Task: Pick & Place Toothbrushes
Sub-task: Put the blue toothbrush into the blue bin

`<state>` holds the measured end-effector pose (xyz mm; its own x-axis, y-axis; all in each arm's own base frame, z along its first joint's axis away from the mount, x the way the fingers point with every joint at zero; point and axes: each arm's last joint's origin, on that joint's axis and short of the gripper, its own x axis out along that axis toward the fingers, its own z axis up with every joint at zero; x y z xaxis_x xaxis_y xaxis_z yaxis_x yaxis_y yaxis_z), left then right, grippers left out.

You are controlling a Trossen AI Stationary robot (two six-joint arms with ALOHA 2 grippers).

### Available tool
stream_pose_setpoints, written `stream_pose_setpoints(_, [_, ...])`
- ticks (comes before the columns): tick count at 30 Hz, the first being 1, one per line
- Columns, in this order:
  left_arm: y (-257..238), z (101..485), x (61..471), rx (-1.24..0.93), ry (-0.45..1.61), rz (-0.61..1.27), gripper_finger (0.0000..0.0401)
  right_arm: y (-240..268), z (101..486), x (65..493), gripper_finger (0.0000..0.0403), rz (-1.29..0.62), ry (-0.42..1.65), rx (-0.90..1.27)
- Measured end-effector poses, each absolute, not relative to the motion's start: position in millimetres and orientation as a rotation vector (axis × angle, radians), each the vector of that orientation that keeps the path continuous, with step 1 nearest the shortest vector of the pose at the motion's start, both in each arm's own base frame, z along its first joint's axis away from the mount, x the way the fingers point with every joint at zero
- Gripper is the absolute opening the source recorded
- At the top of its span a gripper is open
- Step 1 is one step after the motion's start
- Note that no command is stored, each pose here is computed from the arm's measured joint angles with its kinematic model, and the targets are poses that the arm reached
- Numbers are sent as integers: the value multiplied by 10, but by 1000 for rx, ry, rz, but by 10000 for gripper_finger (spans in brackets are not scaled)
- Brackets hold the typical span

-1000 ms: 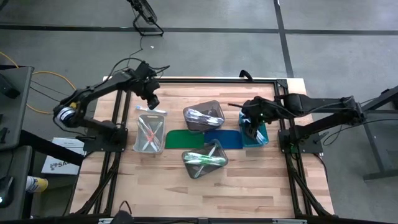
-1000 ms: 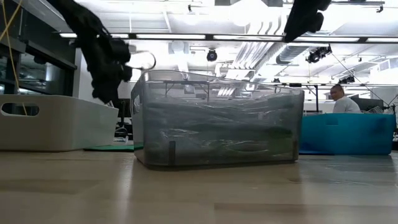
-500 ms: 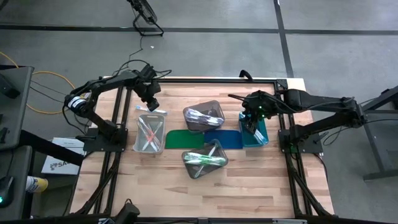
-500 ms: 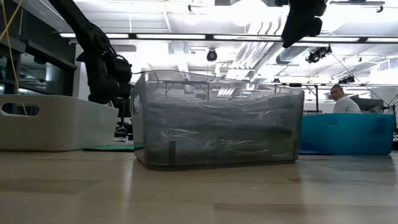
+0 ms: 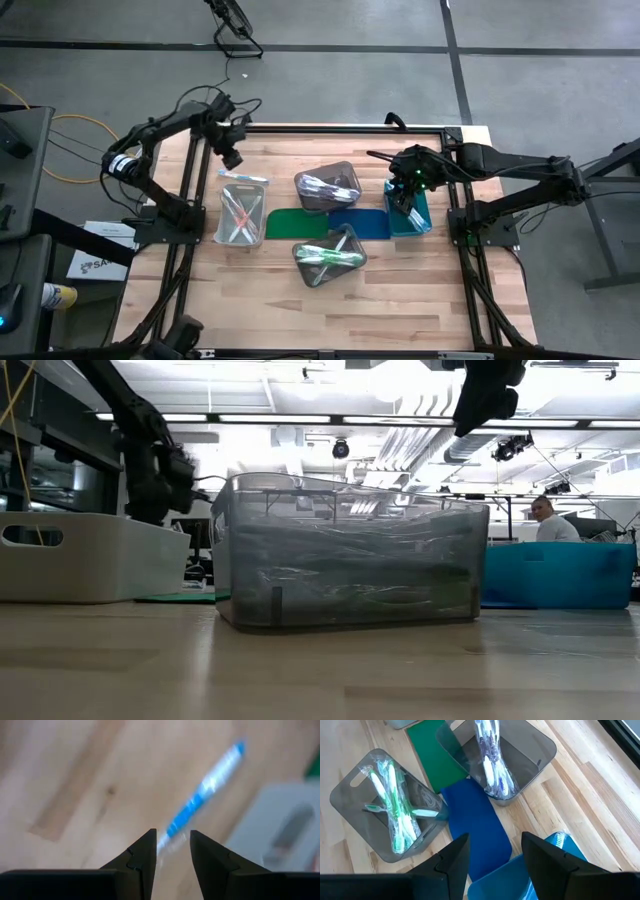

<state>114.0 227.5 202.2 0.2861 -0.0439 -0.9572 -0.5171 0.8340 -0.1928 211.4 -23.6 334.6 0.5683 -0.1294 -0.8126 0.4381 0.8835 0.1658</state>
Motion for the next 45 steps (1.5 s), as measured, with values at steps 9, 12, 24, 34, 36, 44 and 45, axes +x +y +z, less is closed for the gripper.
stream_pose_setpoints(9, [2137, 2018, 1097, -348, 1387, 60, 116, -233, 3348, 2115, 171, -337, 910, 363])
stream_pose_setpoints(12, [2122, 2014, 1116, -279, 1449, 43, 121, -233, 3348, 2116, 171, -331, 911, 352])
stream_pose_setpoints(24, [2001, 1843, 1186, 92, 1738, -100, 188, -227, 3347, 2118, 171, -288, 921, 318])
stream_pose_setpoints(34, [1985, 1680, 1178, 128, 1688, -93, 191, -227, 3347, 2119, 171, -270, 925, 285])
stream_pose_setpoints(36, [1980, 1626, 1182, 139, 1657, -88, 191, -227, 3347, 2118, 171, -268, 925, 282])
stream_pose_setpoints(44, [1934, 1504, 1187, 175, 1596, -128, 190, -226, 3347, 2118, 171, -266, 926, 283])
stream_pose_setpoints(45, [1928, 1500, 1196, 184, 1598, -131, 188, -226, 3347, 2118, 171, -266, 926, 283])
